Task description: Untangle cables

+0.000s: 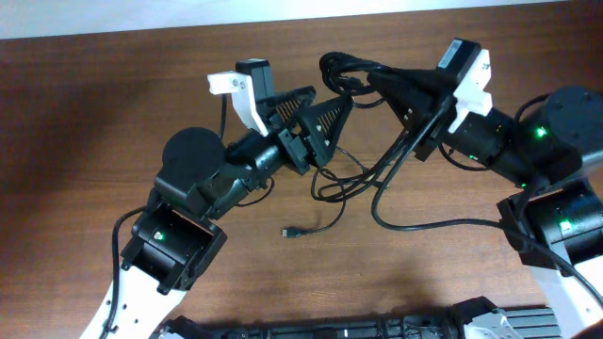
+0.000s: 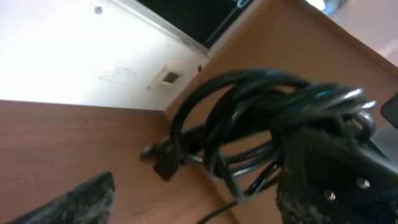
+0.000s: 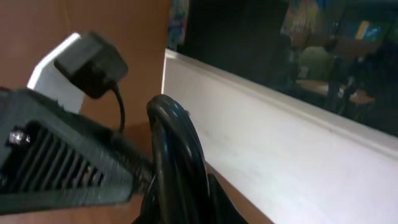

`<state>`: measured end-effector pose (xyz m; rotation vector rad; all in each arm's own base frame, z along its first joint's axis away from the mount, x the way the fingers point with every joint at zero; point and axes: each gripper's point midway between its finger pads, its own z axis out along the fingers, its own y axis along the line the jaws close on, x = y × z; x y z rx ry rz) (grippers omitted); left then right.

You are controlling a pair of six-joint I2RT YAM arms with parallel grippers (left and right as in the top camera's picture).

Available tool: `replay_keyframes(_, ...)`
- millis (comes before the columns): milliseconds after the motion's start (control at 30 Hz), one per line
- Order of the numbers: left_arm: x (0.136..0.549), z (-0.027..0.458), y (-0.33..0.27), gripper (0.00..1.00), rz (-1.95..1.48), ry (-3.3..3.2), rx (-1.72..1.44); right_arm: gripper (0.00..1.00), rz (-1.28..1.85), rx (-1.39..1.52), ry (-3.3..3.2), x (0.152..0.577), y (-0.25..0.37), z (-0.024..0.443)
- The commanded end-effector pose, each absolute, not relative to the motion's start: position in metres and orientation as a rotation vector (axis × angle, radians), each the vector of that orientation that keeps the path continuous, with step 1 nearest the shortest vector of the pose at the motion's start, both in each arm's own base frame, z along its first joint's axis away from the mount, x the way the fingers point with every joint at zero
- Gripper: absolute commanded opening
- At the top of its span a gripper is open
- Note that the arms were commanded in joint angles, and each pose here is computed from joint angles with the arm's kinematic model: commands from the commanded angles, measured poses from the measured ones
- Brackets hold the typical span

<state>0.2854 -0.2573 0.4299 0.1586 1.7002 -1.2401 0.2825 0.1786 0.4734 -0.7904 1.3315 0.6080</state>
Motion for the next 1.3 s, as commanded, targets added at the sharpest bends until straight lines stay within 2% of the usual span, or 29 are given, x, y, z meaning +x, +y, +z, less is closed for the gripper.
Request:
replay_keyframes(0, 0.275, 0.441, -0.261, 0.58, -1.288, 1.676, 0.202, 0.04, 0.671, -0.775, 1.311, 0.275, 0.180, 0.484)
replay_keyframes(33, 0.275, 0.442, -0.261, 0.47, -1.289, 1.672, 0.203, 0.04, 0.688, -0.796, 1.300, 0.271, 0.183, 0.485)
replay_keyframes(67, 0.274, 0.443, -0.261, 0.42, -1.291, 1.664, 0.206, 0.04, 0.709, -0.820, 1.290, 0.267, 0.186, 0.484)
replay_keyframes(133, 0.267, 0.452, -0.265, 0.37, -1.331, 1.624, 0.254, 0.04, 0.741, -0.859, 1.270, 0.259, 0.190, 0.485)
replay_keyframes(200, 0.265, 0.455, -0.266, 0.37, -1.342, 1.612, 0.268, 0.04, 0.754, -0.873, 1.265, 0.257, 0.191, 0.484)
replay_keyframes(267, 0.265, 0.455, -0.266, 0.42, -1.343, 1.612, 0.269, 0.04, 0.768, -0.894, 1.256, 0.253, 0.193, 0.484)
replay_keyframes(400, 0.264, 0.461, -0.266, 0.41, -1.348, 1.583, 0.275, 0.04, 0.793, -0.951, 1.227, 0.245, 0.198, 0.482)
replay_keyframes(467, 0.264, 0.464, -0.266, 0.11, -1.349, 1.571, 0.277, 0.04, 0.801, -0.973, 1.218, 0.244, 0.200, 0.480)
replay_keyframes(500, 0.264, 0.464, -0.266, 0.00, -1.349, 1.570, 0.277, 0.04, 0.802, -0.972, 1.221, 0.245, 0.200, 0.480)
replay_keyframes(667, 0.264, 0.470, -0.265, 0.00, -1.308, 1.524, 0.317, 0.05, 0.859, -1.013, 1.232, 0.243, 0.205, 0.471)
replay_keyframes(700, 0.264, 0.472, -0.264, 0.00, -1.278, 1.503, 0.345, 0.15, 0.861, -1.009, 1.242, 0.244, 0.205, 0.469)
replay_keyframes(767, 0.267, 0.473, -0.262, 0.00, -1.190, 1.467, 0.389, 0.57, 0.849, -0.965, 1.315, 0.254, 0.202, 0.460)
replay_keyframes(800, 0.270, 0.473, -0.260, 0.00, -1.119, 1.444, 0.414, 0.72, 0.834, -0.928, 1.372, 0.260, 0.199, 0.452)
replay_keyframes(833, 0.272, 0.473, -0.259, 0.00, -1.047, 1.415, 0.462, 0.81, 0.825, -0.904, 1.413, 0.265, 0.197, 0.446)
replay_keyframes(1000, 0.289, 0.458, -0.248, 0.00, -0.649, 1.357, 0.633, 0.97, 0.785, -0.835, 1.524, 0.276, 0.190, 0.429)
replay_keyframes(1067, 0.311, 0.443, -0.226, 0.00, -0.440, 1.433, 0.570, 0.99, 0.735, -0.829, 1.573, 0.279, 0.185, 0.418)
replay_keyframes(1133, 0.318, 0.436, -0.216, 0.00, -0.343, 1.463, 0.555, 0.99, 0.710, -0.802, 1.620, 0.282, 0.180, 0.410)
replay_keyframes(1267, 0.331, 0.420, -0.191, 0.00, -0.134, 1.529, 0.530, 0.99, 0.556, -0.924, 1.640, 0.275, 0.171, 0.389)
